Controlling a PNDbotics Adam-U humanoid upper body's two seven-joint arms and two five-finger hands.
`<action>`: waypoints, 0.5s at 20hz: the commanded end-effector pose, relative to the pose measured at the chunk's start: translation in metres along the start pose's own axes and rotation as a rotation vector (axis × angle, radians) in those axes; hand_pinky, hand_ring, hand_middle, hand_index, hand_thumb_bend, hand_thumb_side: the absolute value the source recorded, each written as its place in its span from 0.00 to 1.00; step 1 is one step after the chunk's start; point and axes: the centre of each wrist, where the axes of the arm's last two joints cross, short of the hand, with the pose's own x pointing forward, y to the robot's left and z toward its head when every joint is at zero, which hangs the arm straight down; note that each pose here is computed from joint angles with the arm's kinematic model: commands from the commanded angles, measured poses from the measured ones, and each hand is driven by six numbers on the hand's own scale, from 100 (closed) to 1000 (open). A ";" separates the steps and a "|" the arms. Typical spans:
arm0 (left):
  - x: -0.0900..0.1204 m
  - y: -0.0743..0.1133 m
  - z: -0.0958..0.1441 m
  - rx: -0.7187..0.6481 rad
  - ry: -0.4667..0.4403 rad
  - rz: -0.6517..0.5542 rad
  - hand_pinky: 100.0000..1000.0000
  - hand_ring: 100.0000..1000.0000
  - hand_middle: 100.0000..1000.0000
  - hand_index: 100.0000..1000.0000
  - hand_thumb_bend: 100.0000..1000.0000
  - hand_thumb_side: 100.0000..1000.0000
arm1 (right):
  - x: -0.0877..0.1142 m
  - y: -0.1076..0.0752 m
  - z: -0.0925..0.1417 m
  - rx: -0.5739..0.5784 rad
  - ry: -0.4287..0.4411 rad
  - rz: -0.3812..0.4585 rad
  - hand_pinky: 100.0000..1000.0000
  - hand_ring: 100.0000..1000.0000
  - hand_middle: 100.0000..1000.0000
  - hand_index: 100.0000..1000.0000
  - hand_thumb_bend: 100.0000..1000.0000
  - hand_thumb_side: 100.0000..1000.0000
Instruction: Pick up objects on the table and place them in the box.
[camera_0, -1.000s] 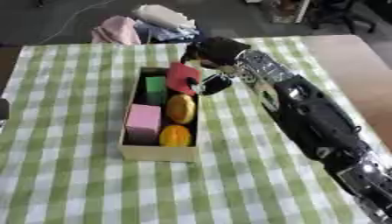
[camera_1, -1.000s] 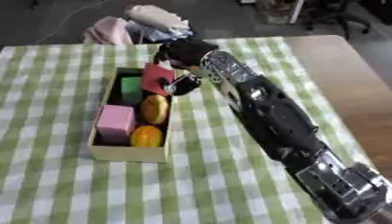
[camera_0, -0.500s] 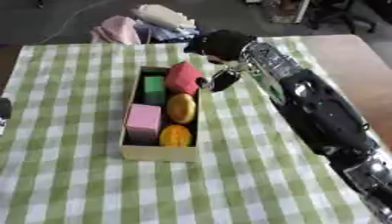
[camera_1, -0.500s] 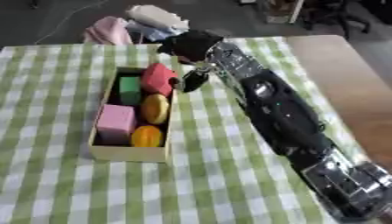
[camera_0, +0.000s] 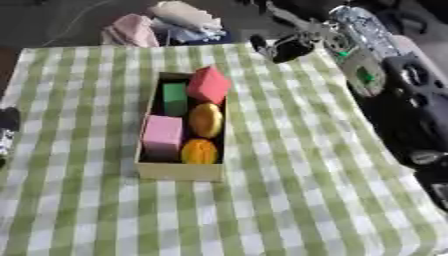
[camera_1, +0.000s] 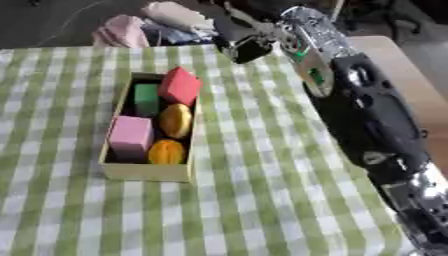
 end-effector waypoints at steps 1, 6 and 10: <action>0.005 0.006 -0.001 0.024 -0.030 -0.011 0.79 0.63 0.64 0.81 0.31 0.55 | 0.008 -0.025 0.021 -0.147 -0.040 -0.111 0.66 0.63 0.77 0.94 0.00 0.08; 0.006 0.007 0.001 0.045 -0.048 -0.002 0.79 0.63 0.64 0.81 0.32 0.54 | 0.023 -0.004 0.057 -0.319 -0.051 -0.426 0.64 0.59 0.74 0.93 0.00 0.29; 0.005 0.005 0.002 0.058 -0.060 0.014 0.79 0.64 0.64 0.81 0.33 0.53 | 0.033 0.024 0.078 -0.426 -0.025 -0.651 0.63 0.58 0.72 0.92 0.00 0.37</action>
